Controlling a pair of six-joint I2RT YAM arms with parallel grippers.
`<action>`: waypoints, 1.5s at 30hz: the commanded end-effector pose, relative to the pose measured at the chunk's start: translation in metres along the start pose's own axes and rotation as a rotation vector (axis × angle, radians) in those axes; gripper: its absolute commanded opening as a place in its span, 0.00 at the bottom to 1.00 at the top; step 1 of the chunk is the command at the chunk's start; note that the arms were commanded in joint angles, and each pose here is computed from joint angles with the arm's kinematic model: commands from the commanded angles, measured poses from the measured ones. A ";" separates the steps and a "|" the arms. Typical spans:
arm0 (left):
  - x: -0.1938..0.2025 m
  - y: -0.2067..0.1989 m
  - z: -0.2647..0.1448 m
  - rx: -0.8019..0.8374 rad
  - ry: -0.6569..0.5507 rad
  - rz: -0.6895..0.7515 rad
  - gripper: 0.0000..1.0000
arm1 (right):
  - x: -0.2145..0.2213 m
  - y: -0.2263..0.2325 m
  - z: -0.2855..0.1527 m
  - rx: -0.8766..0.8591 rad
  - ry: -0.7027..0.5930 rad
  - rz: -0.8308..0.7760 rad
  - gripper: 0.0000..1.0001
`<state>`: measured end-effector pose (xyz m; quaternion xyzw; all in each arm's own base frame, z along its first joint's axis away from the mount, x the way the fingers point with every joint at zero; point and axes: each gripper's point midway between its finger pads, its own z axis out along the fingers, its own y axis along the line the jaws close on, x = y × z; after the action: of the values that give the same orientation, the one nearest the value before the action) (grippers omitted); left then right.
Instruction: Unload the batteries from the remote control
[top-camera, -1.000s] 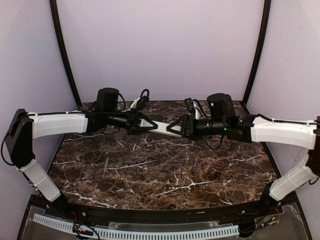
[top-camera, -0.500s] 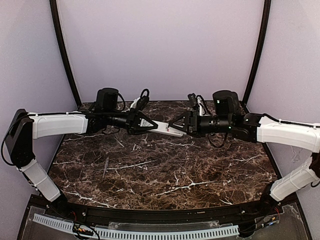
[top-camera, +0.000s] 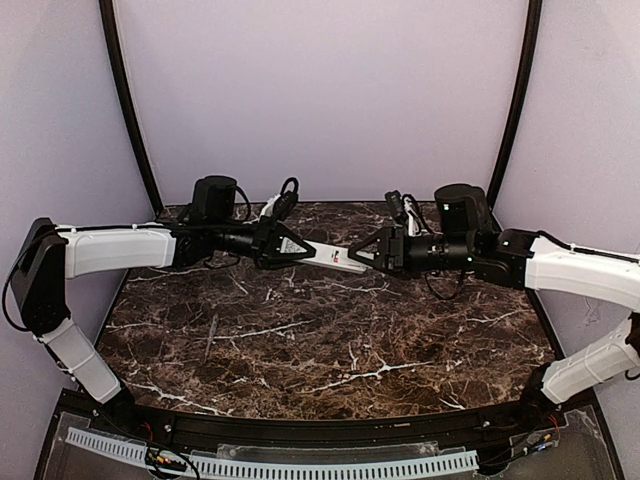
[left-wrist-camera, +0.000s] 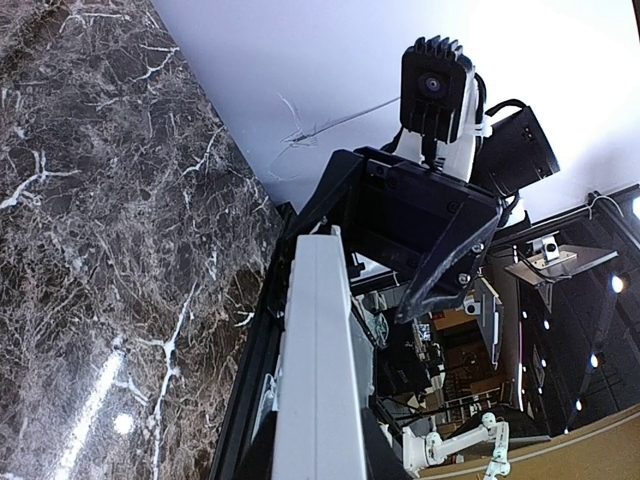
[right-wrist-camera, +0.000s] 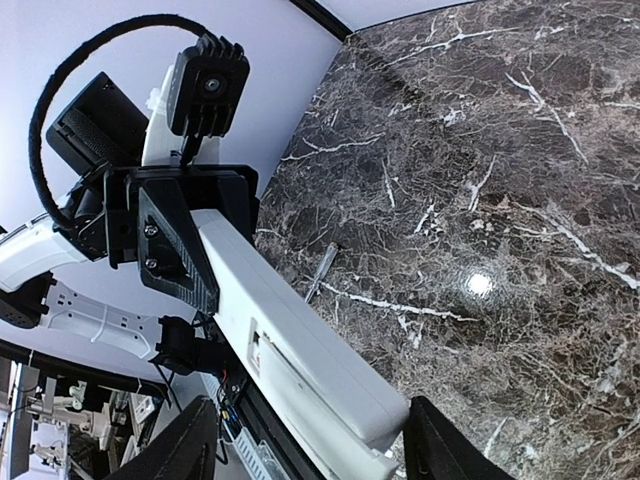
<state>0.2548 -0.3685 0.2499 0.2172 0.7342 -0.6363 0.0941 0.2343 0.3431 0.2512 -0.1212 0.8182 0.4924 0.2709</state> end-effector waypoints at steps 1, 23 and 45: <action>0.001 -0.012 -0.004 0.021 -0.002 0.039 0.00 | 0.001 -0.004 -0.007 0.025 -0.011 0.000 0.60; 0.001 -0.013 -0.005 0.019 -0.002 0.044 0.00 | 0.003 -0.010 -0.019 0.075 -0.023 0.000 0.45; 0.002 -0.012 -0.005 0.018 -0.002 0.044 0.00 | 0.004 -0.013 -0.013 0.076 -0.009 0.000 0.22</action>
<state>0.2548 -0.3684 0.2496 0.2172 0.7345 -0.6360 0.0943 0.2308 0.3271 0.2482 -0.1096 0.8329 0.4666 0.2767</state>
